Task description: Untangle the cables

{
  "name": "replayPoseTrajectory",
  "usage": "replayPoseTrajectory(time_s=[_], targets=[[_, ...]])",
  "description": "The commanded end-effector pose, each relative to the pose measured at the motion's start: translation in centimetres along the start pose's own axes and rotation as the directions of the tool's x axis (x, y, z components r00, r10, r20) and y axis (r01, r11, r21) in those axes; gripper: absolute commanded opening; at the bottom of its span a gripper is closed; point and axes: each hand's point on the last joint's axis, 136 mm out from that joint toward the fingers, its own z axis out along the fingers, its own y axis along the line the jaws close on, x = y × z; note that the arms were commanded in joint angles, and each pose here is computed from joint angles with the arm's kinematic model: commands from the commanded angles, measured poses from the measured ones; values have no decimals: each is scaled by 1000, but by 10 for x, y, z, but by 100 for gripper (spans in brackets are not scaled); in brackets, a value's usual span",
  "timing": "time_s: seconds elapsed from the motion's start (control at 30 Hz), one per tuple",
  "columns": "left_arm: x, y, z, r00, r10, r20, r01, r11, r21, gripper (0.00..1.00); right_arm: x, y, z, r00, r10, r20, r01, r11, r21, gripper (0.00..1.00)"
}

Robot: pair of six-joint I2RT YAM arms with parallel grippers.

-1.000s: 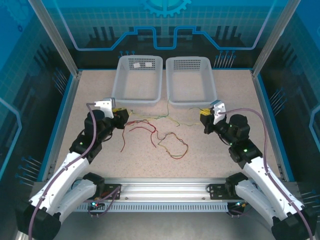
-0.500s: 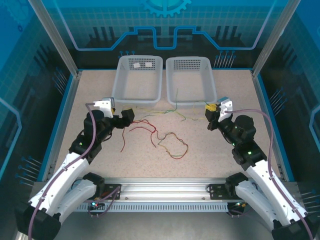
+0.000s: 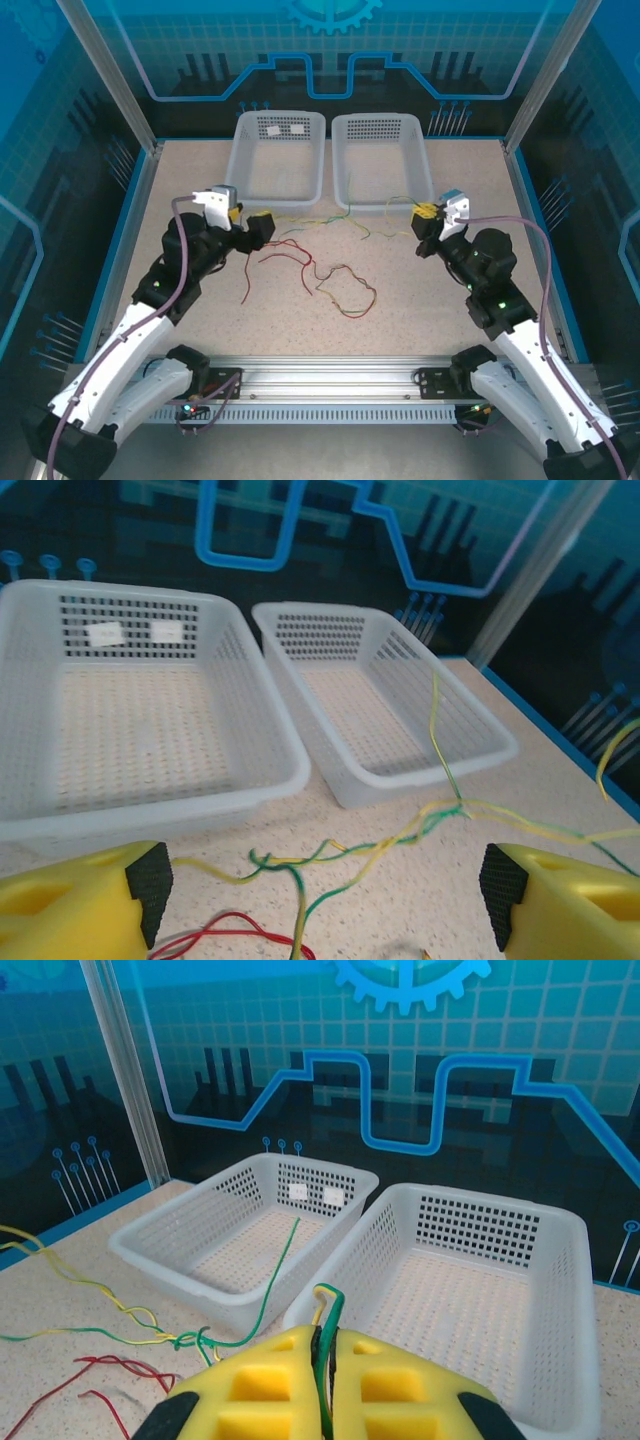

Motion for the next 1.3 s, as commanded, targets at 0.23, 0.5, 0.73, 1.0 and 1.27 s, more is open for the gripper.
replayPoseTrajectory(time_s=[0.23, 0.5, 0.73, 1.0, 1.27], targets=[[21, -4, 22, 990, 41, -133, -38, 999, 23, 57, -25, -5, -14, 997, 27, 76, -31, 998, 48, 0], [24, -6, 25, 991, 39, -130, -34, 999, 38, 0, -17, -14, -17, 998, 27, 64, -34, 994, 101, 0], [24, -10, 29, 992, 46, -118, -38, 997, 68, 41, -19, -9, -17, 997, 36, 75, -41, 997, 71, 0], [31, -17, 40, 987, 41, -154, -24, 993, 112, 33, -17, -8, -16, 996, 53, 77, -58, 996, 64, 0], [33, -13, 43, 988, 45, -145, -31, 995, 97, 4, -14, -8, -17, 996, 54, 73, -59, 996, 65, 0]])
